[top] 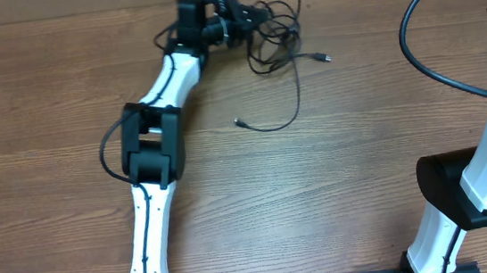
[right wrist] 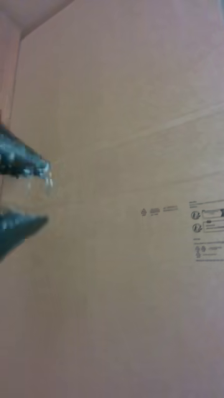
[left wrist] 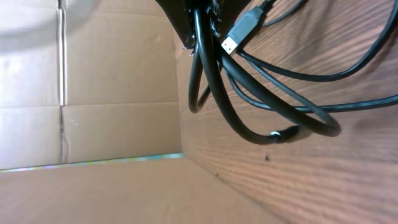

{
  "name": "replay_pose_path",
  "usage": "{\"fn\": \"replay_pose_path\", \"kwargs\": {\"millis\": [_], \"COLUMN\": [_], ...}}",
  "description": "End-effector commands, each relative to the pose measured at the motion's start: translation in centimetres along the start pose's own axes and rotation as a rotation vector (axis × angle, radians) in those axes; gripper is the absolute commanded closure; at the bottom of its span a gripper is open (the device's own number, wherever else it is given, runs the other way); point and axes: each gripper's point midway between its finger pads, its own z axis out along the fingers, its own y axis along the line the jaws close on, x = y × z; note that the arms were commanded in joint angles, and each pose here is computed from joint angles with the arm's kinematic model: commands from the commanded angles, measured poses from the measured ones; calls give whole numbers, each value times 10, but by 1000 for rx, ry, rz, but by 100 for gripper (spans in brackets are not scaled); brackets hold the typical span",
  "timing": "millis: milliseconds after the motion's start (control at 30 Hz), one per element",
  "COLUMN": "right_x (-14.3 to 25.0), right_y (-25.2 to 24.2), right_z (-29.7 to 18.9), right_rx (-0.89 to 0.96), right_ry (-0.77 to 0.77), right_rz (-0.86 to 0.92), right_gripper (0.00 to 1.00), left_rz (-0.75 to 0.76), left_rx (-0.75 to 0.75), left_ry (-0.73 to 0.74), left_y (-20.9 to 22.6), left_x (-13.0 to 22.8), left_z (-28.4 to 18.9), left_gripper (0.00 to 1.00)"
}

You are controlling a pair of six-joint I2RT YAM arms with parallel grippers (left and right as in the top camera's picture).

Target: Untangle cables

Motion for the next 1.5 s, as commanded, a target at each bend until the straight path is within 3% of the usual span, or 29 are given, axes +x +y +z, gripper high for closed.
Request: {"fn": "replay_pose_path", "kwargs": {"millis": [0,33,67,433,700,967,1233,1467], "right_x": [-4,-1,6,92,159,217,239,228], "right_y": [-3,-4,-5,-19,3,5,13,30], "right_z": [-11,-11,-11,-5,21,52,84,101], "right_rx": [23,26,31,100,-111,-220,-319,-447], "right_ry": [-8,7,34,359,606,775,780,693], "right_rz": [-4,-2,2,162,109,92,115,125], "right_gripper": [50,32,0,0,0,0,0,14], "left_rz": [20,30,43,151,179,276,271,267], "left_rx": [76,98,142,479,460,450,437,439], "left_ry": [85,93,107,107,311,351,363,374], "left_y": [-14,-20,-34,-155,-201,-264,-300,-312], "left_x": [14,14,15,7,34,43,47,54], "left_z": [3,2,0,-47,-74,-97,-111,-111], "left_gripper": [96,96,96,96,96,96,96,96]}}
